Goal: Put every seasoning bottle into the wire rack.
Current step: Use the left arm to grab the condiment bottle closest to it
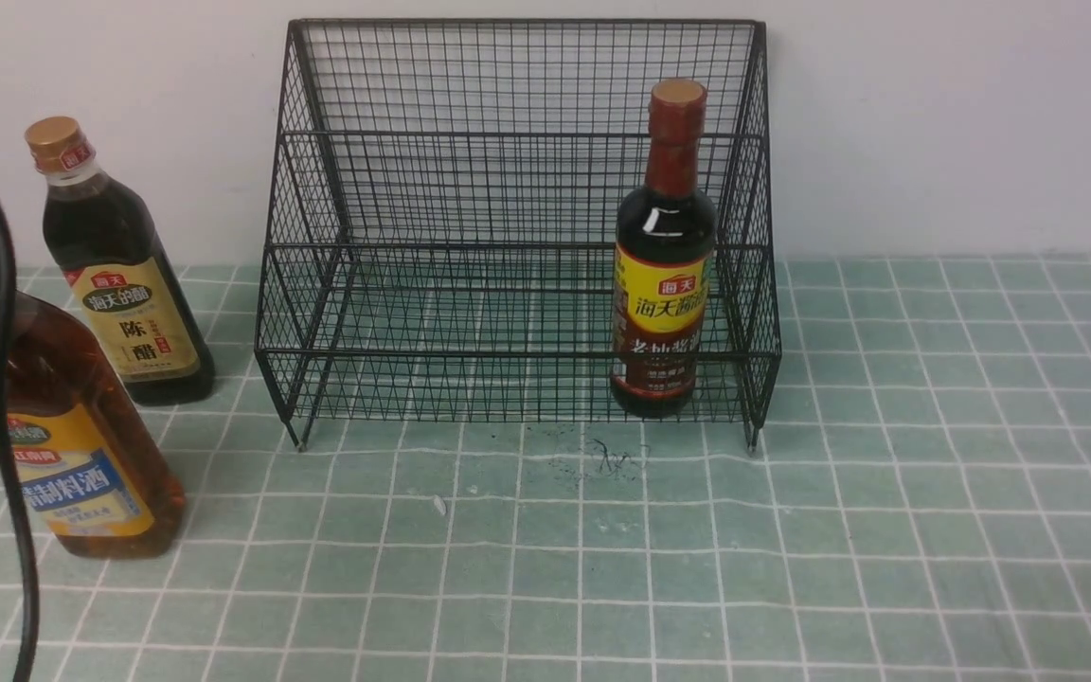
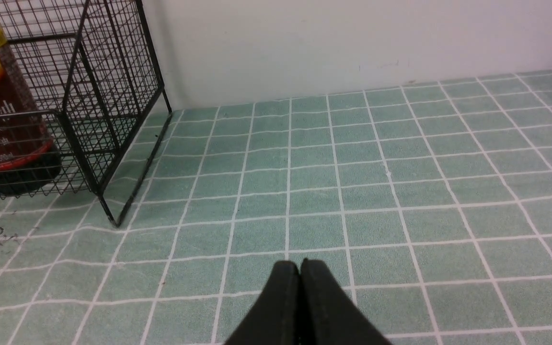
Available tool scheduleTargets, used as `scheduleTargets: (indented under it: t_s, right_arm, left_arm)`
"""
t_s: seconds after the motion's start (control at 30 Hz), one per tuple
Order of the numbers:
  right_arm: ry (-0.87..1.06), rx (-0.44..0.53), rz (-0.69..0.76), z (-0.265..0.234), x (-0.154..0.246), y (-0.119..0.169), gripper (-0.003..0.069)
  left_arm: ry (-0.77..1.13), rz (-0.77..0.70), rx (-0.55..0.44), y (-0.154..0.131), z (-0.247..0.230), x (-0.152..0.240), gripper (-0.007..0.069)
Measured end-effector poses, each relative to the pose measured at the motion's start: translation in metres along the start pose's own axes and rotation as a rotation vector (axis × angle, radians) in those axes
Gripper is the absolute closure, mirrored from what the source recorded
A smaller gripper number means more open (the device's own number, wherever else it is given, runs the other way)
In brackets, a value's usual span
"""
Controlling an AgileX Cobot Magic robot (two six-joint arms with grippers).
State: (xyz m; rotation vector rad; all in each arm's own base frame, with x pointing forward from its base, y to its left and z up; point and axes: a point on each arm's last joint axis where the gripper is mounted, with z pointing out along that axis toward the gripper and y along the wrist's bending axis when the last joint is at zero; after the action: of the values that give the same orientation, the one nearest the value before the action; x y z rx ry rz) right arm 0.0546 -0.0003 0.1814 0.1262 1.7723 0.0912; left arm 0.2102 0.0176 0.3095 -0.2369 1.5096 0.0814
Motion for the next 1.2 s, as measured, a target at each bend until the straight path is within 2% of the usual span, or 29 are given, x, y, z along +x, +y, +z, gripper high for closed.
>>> scheduleTargets:
  t_s: [0.2, 0.5, 0.63, 0.67, 0.7, 0.73, 1.03, 1.2]
  right_arm:
    - [0.000, 0.000, 0.000, 0.000, 0.000, 0.000, 0.0673]
    - [0.000, 0.000, 0.014, 0.000, 0.000, 0.000, 0.0673]
    - [0.000, 0.000, 0.015, 0.000, 0.000, 0.000, 0.0673]
    - [0.000, 0.000, 0.014, 0.000, 0.000, 0.000, 0.0673]
    - [0.000, 0.000, 0.014, 0.000, 0.000, 0.000, 0.0673]
    - [0.000, 0.000, 0.014, 0.000, 0.000, 0.000, 0.0673]
    - [0.000, 0.000, 0.014, 0.000, 0.000, 0.000, 0.0673]
    - [0.000, 0.000, 0.014, 0.000, 0.000, 0.000, 0.0673]
  left_arm:
    - [0.089, 0.056, -0.036, 0.000, 0.024, 0.023, 0.0023]
    - [0.136, 0.043, -0.118, 0.005, 0.042, 0.048, 0.0037]
    - [0.175, 0.055, -0.122, 0.005, 0.048, 0.059, 0.0113]
    - [0.179, 0.066, -0.115, 0.004, 0.050, 0.061, 0.0197]
    - [0.180, 0.072, -0.111, 0.003, 0.050, 0.061, 0.0224]
    - [0.176, 0.077, -0.098, 0.002, 0.050, 0.060, 0.0312]
    - [0.209, 0.084, -0.003, -0.005, 0.034, 0.043, 0.0321]
    - [0.152, 0.037, 0.097, -0.017, 0.024, -0.014, 0.0323]
